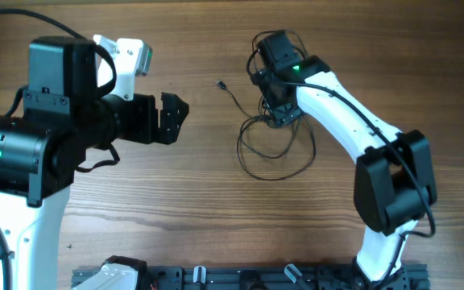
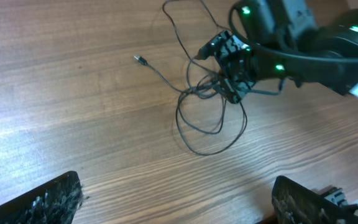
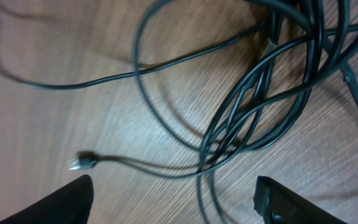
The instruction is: Untangle cables
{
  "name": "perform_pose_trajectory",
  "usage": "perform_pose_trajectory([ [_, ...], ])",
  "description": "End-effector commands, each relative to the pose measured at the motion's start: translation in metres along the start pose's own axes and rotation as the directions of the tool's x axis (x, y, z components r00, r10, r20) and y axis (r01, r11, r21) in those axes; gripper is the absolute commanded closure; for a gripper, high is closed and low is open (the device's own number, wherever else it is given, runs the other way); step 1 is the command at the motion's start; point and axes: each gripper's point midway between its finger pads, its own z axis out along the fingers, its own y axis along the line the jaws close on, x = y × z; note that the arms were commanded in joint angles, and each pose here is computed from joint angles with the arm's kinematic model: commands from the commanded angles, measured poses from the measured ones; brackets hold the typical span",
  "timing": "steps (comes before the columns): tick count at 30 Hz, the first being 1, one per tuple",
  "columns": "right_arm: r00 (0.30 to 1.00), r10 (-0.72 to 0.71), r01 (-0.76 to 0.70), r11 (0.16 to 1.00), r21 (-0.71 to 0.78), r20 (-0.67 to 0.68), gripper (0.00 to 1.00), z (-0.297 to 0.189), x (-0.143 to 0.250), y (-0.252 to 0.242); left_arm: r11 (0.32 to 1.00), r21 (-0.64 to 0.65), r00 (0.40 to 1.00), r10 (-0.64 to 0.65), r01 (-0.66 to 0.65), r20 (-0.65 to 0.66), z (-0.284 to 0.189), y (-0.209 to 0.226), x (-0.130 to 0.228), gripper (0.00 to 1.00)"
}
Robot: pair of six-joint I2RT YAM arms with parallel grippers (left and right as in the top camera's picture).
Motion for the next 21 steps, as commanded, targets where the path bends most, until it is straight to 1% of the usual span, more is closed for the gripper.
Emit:
perform_pose_trajectory([
  [1,1.0,0.03,-0.03,0.999,0.04,-0.007,0.17,0.018,0.003,-0.009,1.0,0.012,1.0,-0.015,0.015,-0.003,-0.004,-0.003,0.002,0.0],
  [5,1.0,0.029,-0.029,0.999,0.041,0.009,0.18,0.028,0.0,-0.008,1.0,0.011,1.0,-0.018,0.018,-0.013,-0.004,-0.002,0.005,0.0],
  [7,0.999,0.028,-0.029,0.998,0.05,0.027,0.25,0.034,-0.002,-0.01,1.0,0.009,0.999,-0.022,0.022,-0.026,-0.004,-0.002,0.008,0.0],
  [9,0.999,0.026,-0.028,0.998,0.059,0.045,0.26,0.04,-0.005,-0.012,1.0,0.007,0.999,-0.025,0.026,-0.04,-0.004,-0.002,0.012,0.0],
  [10,0.999,0.025,-0.028,0.998,0.062,0.045,0.31,0.044,-0.005,-0.013,1.0,0.007,0.999,-0.026,0.027,-0.043,-0.004,-0.002,0.012,0.0],
  [11,0.999,0.026,-0.028,0.997,0.067,0.044,0.76,0.048,-0.005,-0.014,1.0,0.007,0.999,-0.026,0.027,-0.043,-0.004,-0.002,0.012,0.0],
  [12,0.999,0.025,-0.029,0.997,0.073,0.044,0.96,0.05,-0.005,-0.015,1.0,0.007,0.999,-0.026,0.027,-0.043,-0.004,-0.002,0.012,0.0],
  [18,0.997,0.021,-0.027,0.996,0.084,0.07,0.95,0.06,-0.009,-0.018,1.0,0.007,0.999,-0.027,0.027,-0.046,-0.004,-0.002,0.013,0.0],
  [19,0.998,-0.022,0.016,0.995,0.094,0.065,0.96,0.062,-0.009,-0.02,1.0,0.007,0.999,-0.027,0.027,-0.046,-0.004,-0.002,0.013,0.0],
  [20,0.989,-0.144,0.14,0.986,0.086,0.042,0.96,0.063,-0.006,-0.016,1.0,0.007,0.999,-0.027,0.027,-0.046,-0.004,-0.002,0.013,0.0],
  [21,0.965,-0.264,0.264,0.964,0.018,-0.006,0.96,0.06,0.002,-0.001,1.0,0.007,0.999,-0.027,0.027,-0.046,-0.004,-0.002,0.013,0.0],
])
